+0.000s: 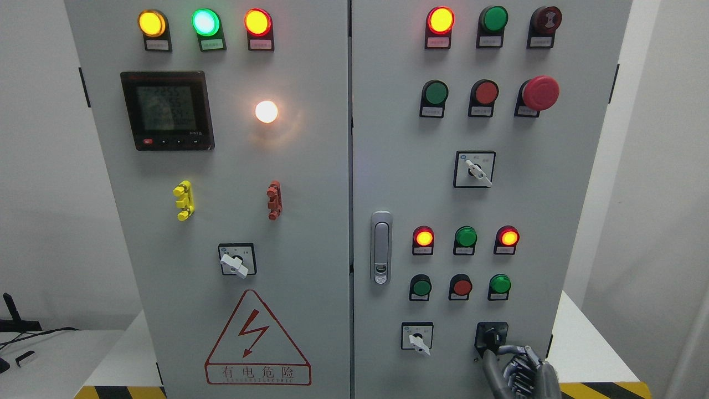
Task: Trip black knob to open circuit
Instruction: 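Twist the black knob with the right hand to its other position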
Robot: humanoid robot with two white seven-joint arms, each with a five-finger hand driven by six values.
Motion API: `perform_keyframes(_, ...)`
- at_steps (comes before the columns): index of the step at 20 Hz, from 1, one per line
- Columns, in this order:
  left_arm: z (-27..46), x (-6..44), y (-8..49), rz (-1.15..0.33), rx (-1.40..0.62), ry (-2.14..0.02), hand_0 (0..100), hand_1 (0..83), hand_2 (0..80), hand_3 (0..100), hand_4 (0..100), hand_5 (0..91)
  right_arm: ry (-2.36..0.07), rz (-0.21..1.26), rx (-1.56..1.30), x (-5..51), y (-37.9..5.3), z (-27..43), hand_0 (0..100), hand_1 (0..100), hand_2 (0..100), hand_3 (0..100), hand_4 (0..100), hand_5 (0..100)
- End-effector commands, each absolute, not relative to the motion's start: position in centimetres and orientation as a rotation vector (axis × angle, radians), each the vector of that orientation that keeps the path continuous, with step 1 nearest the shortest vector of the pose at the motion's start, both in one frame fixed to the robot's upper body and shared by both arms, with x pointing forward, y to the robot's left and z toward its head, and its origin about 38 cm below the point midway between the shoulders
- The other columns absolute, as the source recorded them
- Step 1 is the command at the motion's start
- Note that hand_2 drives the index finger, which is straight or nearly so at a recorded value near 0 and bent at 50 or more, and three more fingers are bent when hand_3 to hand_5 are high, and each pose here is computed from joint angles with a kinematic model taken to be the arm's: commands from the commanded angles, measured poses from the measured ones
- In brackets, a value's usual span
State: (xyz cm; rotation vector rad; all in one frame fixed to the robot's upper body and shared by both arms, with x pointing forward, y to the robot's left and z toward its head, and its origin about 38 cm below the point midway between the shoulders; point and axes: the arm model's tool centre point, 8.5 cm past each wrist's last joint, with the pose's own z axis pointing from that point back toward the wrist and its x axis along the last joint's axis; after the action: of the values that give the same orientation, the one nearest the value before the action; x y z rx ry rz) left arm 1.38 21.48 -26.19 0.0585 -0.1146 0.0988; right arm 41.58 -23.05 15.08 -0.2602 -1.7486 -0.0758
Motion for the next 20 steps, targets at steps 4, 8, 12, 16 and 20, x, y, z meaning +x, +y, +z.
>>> perform_keyframes(4,-26.19,1.37,21.46,0.103,0.059,-0.114,12,38.9,0.0,0,0,0.0,-1.747,-0.069,-0.256,41.55,-22.79,15.04,39,67,54,92,100,100)
perform_keyframes(8,-26.19,1.28,21.56,0.103,0.06,-0.113,12,38.9,0.0,0,0,0.0,-1.747,-0.068,-0.255,41.56,-22.78,15.04,39,67,54,92,100,100)
perform_keyframes(12,-26.19,1.37,21.46,0.103,0.059,-0.114,12,38.9,0.0,0,0,0.0,-1.748,-0.065,-0.253,41.6,-22.7,15.1,39,67,54,93,100,100)
perform_keyframes(16,-26.19,1.37,21.46,0.103,0.059,-0.114,12,38.9,0.0,0,0,0.0,-1.749,-0.062,-0.25,41.6,-22.59,15.1,39,67,55,93,100,100)
perform_keyframes(20,-26.19,1.38,21.56,0.103,0.06,-0.114,12,38.9,0.0,0,0,0.0,-1.747,-0.06,-0.251,41.61,-22.53,15.05,39,67,55,93,100,100)
